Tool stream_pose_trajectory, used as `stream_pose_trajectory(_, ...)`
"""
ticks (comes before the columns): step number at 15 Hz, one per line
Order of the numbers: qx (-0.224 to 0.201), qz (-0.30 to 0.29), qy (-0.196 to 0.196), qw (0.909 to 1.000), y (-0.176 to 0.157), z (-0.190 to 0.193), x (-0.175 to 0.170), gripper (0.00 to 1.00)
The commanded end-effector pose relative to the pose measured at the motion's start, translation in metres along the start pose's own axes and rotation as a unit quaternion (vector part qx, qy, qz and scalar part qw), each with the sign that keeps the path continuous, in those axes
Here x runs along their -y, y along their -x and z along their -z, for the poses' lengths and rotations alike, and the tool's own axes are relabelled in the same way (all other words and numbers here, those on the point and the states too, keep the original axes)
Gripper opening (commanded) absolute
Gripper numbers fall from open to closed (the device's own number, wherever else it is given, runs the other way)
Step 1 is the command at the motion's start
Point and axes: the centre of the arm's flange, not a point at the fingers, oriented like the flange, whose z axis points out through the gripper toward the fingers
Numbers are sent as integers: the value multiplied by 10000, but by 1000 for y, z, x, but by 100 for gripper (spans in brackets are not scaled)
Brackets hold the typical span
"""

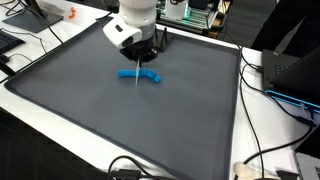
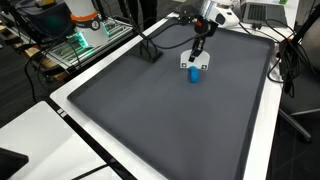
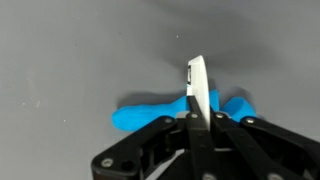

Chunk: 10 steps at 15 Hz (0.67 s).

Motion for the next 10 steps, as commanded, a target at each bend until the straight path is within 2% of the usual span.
stream_pose_trajectory(1, 183, 129, 4, 9997, 1, -31, 1, 1)
stream_pose_trajectory(10, 381, 146, -196, 9990, 26, -31, -4, 1)
